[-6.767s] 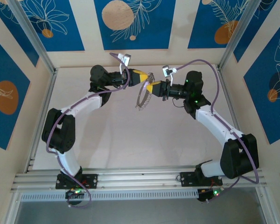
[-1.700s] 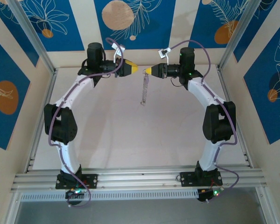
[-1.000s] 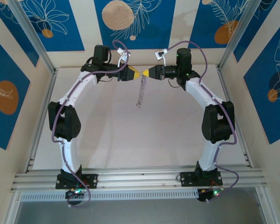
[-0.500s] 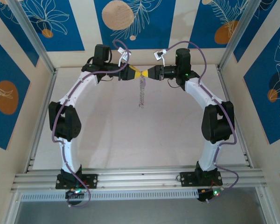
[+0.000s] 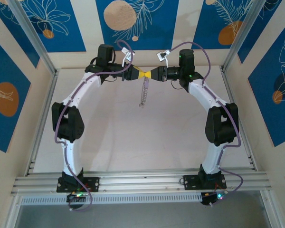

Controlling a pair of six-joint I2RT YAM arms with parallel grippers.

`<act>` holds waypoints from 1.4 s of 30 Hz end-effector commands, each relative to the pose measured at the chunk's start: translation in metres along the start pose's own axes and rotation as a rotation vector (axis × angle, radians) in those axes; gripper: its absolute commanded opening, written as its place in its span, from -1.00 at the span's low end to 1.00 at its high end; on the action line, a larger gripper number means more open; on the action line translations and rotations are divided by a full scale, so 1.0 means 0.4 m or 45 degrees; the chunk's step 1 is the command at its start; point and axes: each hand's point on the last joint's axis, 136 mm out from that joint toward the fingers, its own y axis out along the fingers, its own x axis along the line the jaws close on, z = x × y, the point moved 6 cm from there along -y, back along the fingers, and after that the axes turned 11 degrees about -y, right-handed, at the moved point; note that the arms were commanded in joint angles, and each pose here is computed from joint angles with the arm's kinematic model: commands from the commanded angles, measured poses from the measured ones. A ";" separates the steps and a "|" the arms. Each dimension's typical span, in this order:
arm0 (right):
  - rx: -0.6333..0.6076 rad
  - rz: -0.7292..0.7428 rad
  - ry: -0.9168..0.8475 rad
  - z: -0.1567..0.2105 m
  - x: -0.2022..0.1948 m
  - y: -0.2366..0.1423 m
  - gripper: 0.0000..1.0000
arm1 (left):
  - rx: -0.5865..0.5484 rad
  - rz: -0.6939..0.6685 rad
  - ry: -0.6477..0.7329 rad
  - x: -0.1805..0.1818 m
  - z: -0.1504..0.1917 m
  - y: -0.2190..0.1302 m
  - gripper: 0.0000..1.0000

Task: Put the keys on the keyring

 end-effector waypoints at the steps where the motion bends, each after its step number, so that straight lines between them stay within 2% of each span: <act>1: 0.004 -0.054 -0.072 -0.020 0.027 0.007 -1.00 | 0.008 0.046 0.041 -0.017 -0.011 0.015 -0.80; 4: 0.001 -0.046 -0.069 -0.020 0.025 0.005 -1.00 | 0.014 0.067 0.044 -0.024 -0.009 0.016 -0.80; 8: -0.005 -0.035 -0.063 -0.020 0.020 0.001 -1.00 | 0.019 0.080 0.047 -0.031 -0.001 0.014 -0.58; 12: -0.011 -0.033 -0.060 -0.020 0.019 -0.003 -1.00 | 0.021 0.093 0.058 -0.041 0.005 0.013 -0.58; 17: -0.015 -0.035 -0.065 -0.020 0.024 -0.002 -1.00 | 0.038 0.136 0.058 -0.053 0.014 0.022 -0.74; 22: -0.019 -0.032 -0.063 -0.012 0.026 -0.004 -1.00 | 0.050 0.160 0.066 -0.062 0.020 0.031 -1.00; 26: -0.030 -0.021 -0.055 -0.006 0.025 -0.007 -1.00 | 0.039 0.150 0.068 -0.062 0.023 0.036 -1.00; 28: -0.045 -0.007 -0.048 -0.007 0.027 -0.013 -0.86 | 0.007 0.123 0.068 -0.056 0.018 0.035 -1.00; 30: -0.078 0.019 -0.057 -0.010 0.033 -0.029 -0.59 | -0.043 0.115 0.075 -0.058 0.007 0.029 -1.00; 33: -0.135 0.069 -0.068 -0.008 0.043 -0.062 -0.40 | -0.132 0.164 0.076 -0.069 -0.018 0.017 -1.00; 42: -0.278 0.222 -0.096 0.036 0.072 -0.123 -0.36 | -0.260 0.294 0.061 -0.116 -0.078 -0.010 -1.00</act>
